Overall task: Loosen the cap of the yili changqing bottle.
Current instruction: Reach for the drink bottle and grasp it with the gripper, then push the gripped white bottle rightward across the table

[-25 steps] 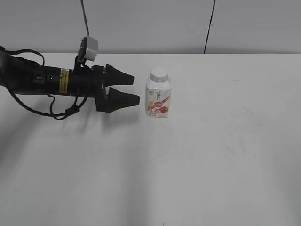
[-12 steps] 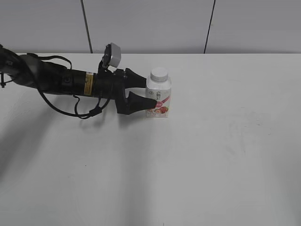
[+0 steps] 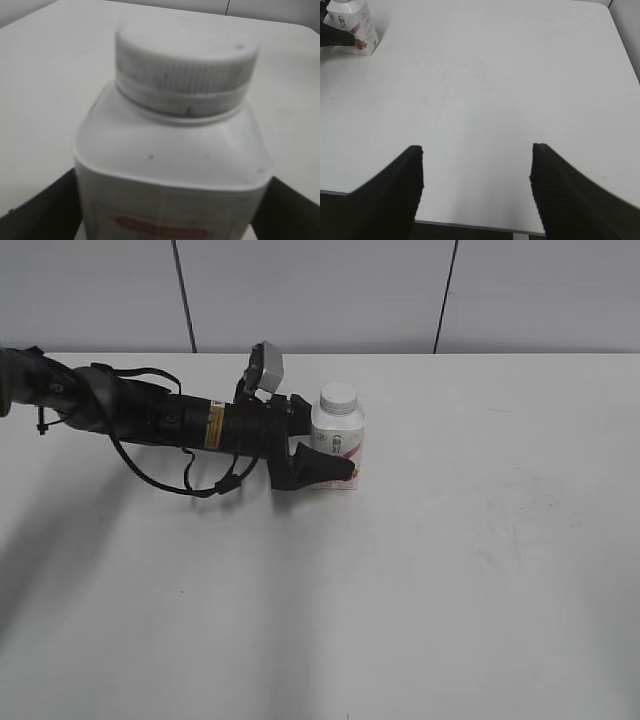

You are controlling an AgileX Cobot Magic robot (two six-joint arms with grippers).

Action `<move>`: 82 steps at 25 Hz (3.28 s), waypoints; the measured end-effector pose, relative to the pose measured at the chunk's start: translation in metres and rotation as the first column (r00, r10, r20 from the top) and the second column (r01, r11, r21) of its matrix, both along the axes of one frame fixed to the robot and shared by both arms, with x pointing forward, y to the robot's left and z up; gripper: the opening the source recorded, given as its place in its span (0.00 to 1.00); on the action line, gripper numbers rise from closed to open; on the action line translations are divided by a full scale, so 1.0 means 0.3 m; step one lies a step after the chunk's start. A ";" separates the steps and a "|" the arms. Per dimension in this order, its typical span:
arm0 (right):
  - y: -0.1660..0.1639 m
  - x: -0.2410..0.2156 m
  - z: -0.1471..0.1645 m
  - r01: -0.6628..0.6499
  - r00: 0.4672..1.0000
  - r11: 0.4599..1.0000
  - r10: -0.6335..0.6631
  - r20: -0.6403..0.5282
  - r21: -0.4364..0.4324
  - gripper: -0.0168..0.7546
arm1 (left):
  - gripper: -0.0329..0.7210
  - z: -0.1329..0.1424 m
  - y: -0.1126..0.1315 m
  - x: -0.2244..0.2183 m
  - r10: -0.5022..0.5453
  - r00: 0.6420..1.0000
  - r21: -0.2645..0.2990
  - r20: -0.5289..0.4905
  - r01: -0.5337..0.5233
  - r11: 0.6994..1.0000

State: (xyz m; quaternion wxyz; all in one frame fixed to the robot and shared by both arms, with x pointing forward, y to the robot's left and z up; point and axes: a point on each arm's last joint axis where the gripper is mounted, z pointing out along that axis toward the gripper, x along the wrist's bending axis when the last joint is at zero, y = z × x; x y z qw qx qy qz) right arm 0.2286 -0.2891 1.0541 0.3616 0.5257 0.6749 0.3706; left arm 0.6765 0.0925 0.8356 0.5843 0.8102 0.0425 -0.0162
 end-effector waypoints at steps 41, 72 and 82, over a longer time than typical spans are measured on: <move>0.000 0.000 0.000 0.000 1.000 1.000 0.000 0.000 0.000 0.71 | 0.60 0.046 0.062 -0.414 0.013 1.000 0.008 -0.024 -0.012 1.000; 0.000 0.000 0.000 0.000 1.000 1.000 0.000 0.000 0.000 0.71 | 0.59 -0.007 0.061 -0.429 -0.018 0.999 -0.027 -0.035 0.017 1.000; 0.002 0.000 0.000 -0.005 1.000 1.000 0.005 0.000 0.008 0.71 | 0.59 -0.007 0.061 -0.429 -0.018 0.999 -0.027 -0.035 0.018 0.999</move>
